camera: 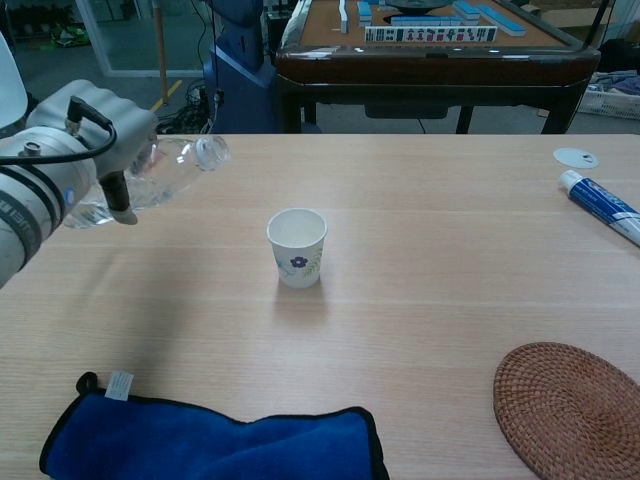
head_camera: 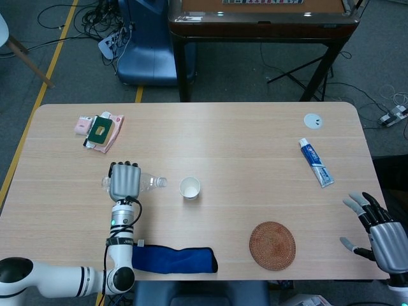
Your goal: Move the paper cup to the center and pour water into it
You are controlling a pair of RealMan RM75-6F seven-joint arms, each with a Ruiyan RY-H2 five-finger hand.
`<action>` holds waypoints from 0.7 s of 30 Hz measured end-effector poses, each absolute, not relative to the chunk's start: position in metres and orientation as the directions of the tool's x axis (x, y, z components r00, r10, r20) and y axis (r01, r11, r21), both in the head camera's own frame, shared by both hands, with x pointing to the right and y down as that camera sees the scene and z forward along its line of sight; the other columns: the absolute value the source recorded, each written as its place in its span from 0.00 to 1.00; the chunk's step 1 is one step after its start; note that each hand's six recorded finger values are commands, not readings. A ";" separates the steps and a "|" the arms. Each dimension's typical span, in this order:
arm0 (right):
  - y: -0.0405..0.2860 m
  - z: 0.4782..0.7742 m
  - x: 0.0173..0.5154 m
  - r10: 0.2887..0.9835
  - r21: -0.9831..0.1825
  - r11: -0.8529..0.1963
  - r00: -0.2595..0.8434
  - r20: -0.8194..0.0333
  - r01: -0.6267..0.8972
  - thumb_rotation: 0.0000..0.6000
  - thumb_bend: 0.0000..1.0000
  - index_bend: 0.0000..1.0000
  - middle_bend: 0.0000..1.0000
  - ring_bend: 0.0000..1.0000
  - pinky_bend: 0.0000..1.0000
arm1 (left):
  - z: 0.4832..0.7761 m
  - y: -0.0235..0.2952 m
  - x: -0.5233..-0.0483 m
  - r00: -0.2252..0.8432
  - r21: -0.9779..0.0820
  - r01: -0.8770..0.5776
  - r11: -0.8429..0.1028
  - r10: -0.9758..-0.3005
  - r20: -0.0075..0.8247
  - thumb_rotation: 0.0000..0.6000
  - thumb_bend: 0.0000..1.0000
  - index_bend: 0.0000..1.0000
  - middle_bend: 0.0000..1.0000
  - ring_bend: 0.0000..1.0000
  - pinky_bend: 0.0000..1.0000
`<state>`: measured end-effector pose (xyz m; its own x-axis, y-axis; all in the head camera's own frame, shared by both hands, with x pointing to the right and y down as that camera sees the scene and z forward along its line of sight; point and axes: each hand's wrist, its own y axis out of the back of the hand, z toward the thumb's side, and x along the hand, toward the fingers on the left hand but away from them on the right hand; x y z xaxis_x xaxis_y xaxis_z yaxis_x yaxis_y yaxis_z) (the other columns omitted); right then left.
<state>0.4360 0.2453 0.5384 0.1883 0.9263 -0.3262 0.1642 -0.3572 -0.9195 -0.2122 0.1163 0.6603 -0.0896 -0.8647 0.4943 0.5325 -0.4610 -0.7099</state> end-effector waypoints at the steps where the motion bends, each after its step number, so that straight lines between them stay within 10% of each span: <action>1: 0.245 0.538 0.436 0.926 -0.919 -0.358 0.189 -0.326 0.165 1.00 0.00 0.21 0.15 0.06 0.29 | 0.661 0.116 -0.211 -0.095 -0.704 0.537 -0.466 -0.862 0.498 1.00 0.05 0.63 0.66 0.51 0.52; 21: 0.245 0.540 0.436 0.921 -0.912 -0.370 0.196 -0.336 0.175 1.00 0.00 0.21 0.15 0.06 0.29 | 0.661 0.111 -0.180 -0.106 -0.653 0.610 -0.449 -0.863 0.495 1.00 0.05 0.63 0.66 0.51 0.52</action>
<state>0.4362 0.2448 0.5401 0.1964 0.9211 -0.3362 0.1746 -0.3703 -0.9124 -0.1803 0.1112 0.6609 -0.1063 -0.8626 0.4947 0.6101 -0.4494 -0.6525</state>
